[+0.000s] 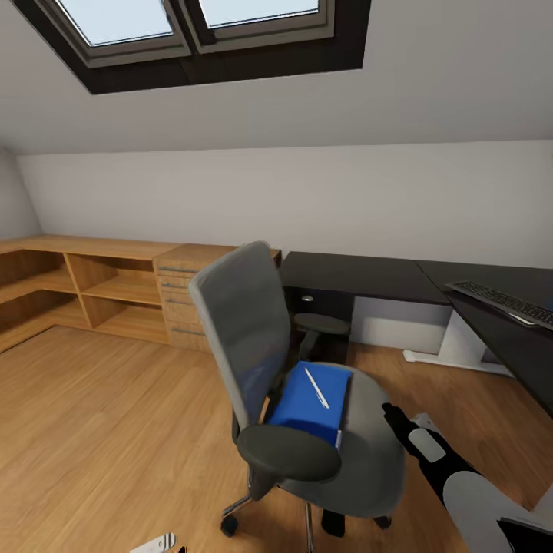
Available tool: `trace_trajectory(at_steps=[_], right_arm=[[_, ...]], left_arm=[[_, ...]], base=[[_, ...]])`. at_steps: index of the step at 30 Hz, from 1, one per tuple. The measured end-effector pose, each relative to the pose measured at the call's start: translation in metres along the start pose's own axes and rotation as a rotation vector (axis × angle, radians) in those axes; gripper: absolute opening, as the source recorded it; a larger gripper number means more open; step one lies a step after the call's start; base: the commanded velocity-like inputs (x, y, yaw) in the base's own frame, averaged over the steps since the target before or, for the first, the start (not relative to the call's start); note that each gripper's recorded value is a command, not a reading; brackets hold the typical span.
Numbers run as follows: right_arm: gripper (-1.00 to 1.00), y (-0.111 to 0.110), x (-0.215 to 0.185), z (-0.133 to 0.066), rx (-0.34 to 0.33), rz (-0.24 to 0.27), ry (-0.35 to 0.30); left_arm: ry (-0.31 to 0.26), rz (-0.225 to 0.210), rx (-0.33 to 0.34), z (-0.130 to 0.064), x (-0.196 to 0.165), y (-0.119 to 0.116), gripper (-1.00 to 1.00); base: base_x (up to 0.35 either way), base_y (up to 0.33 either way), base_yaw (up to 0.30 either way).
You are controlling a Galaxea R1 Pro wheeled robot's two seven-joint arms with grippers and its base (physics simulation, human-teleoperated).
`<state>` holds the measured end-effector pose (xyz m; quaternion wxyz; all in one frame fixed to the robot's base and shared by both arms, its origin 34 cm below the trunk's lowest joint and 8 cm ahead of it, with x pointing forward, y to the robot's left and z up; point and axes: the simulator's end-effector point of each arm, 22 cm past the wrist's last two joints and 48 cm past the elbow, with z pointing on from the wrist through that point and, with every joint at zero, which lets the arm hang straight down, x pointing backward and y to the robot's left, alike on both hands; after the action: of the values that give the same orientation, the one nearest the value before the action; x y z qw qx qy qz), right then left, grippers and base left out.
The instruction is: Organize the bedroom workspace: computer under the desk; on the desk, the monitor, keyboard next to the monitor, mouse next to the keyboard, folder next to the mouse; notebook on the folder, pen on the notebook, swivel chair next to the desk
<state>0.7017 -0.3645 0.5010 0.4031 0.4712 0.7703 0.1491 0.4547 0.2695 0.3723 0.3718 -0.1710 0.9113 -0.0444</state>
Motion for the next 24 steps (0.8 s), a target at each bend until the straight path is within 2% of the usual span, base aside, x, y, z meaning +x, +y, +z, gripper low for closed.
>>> trace_trajectory(at_steps=[24], right_arm=[[1.00, -0.0003, -0.0010, -0.0001, 0.003, -0.017, 0.000]], left_arm=[[0.001, 0.000, 0.000, 0.0000, 0.0003, -0.0002, 1.00]], base=[[0.000, 0.000, 0.282]])
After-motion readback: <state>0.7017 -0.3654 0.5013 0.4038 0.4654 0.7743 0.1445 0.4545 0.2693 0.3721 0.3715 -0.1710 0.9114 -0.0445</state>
